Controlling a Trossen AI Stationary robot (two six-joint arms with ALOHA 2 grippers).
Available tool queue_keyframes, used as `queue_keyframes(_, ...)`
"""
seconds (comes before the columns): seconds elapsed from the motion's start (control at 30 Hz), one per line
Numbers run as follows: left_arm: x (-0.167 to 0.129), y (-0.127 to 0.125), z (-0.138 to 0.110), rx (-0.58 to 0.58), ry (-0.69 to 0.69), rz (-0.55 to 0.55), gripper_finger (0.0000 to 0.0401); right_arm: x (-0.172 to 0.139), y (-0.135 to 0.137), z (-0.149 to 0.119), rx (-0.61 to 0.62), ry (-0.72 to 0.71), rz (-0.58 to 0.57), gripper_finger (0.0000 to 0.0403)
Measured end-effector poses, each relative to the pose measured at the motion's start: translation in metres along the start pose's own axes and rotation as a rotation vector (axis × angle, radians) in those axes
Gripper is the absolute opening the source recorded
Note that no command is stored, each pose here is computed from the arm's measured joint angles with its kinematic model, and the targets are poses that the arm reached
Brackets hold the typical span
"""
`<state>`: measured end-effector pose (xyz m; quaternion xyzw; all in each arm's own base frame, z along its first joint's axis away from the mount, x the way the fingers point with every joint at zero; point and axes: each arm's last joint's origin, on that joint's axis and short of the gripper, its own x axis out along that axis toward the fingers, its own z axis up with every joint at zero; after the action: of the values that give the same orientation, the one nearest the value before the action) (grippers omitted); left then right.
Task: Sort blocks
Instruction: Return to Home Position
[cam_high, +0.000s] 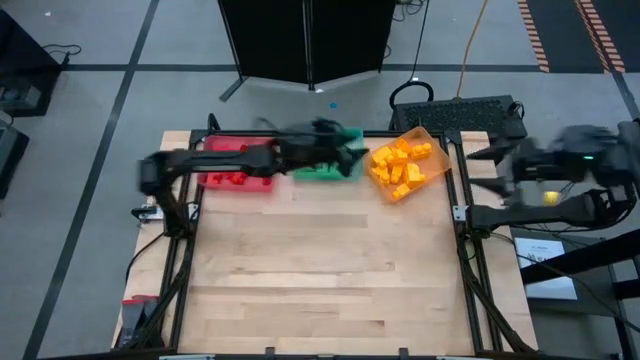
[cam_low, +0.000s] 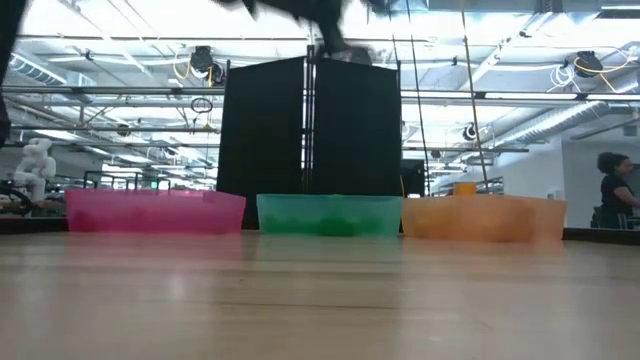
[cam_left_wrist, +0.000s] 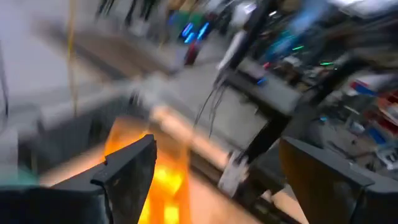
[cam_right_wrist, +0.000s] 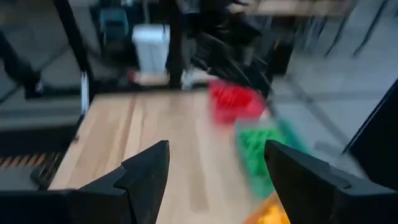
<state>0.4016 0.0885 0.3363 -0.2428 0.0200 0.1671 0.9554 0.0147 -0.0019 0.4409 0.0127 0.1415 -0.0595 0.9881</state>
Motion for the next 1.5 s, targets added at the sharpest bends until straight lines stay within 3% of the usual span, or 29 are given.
queue_keyframes(0.1, -0.056, -0.028, 0.045, 0.175, -0.082, -0.041, 0.0338, -0.039, -0.004, -0.015, -0.032, -0.116, -0.111, 0.0258)
queue_keyframes(0.17, -0.096, -0.039, 0.066, 0.24, -0.117, 0.0, 0.0338, -0.063, -0.006, -0.027, -0.029, -0.189, -0.176, 0.0258)
queue_keyframes(0.3, -0.178, -0.054, 0.095, 0.312, -0.186, 0.077, 0.0338, -0.104, -0.009, -0.05, 0.109, -0.371, -0.223, 0.0258)
queue_keyframes(0.43, -0.247, -0.06, 0.102, 0.315, -0.187, 0.052, 0.0338, -0.131, -0.007, -0.075, 0.161, -0.466, -0.122, 0.0258)
queue_keyframes(0.6, -0.296, -0.056, 0.082, 0.324, -0.163, -0.11, 0.0338, -0.141, -0.001, -0.103, 0.195, -0.502, 0.022, 0.0258)
queue_keyframes(0.8, -0.322, -0.035, 0.04, 0.287, -0.161, -0.176, 0.0338, -0.109, 0.007, -0.108, 0.226, -0.394, -0.022, 0.0258)
queue_keyframes(1.0, -0.332, -0.002, -0.014, 0.209, -0.151, -0.199, 0.0338, -0.052, 0.013, -0.105, 0.191, -0.383, 0.132, 0.0258)
queue_keyframes(1.13, -0.338, 0.019, -0.044, 0.176, -0.144, -0.245, 0.0338, -0.011, 0.01, -0.114, 0.218, -0.345, 0.168, 0.0258)
queue_keyframes(1.33, -0.351, 0.046, -0.067, 0.098, -0.208, -0.314, 0.0338, 0.037, 0.006, -0.122, 0.239, -0.43, 0.264, 0.0258)
queue_keyframes(1.5, -0.356, 0.059, -0.082, 0.071, -0.224, -0.414, 0.0338, 0.057, 0.005, -0.131, 0.253, -0.461, 0.328, 0.0258)
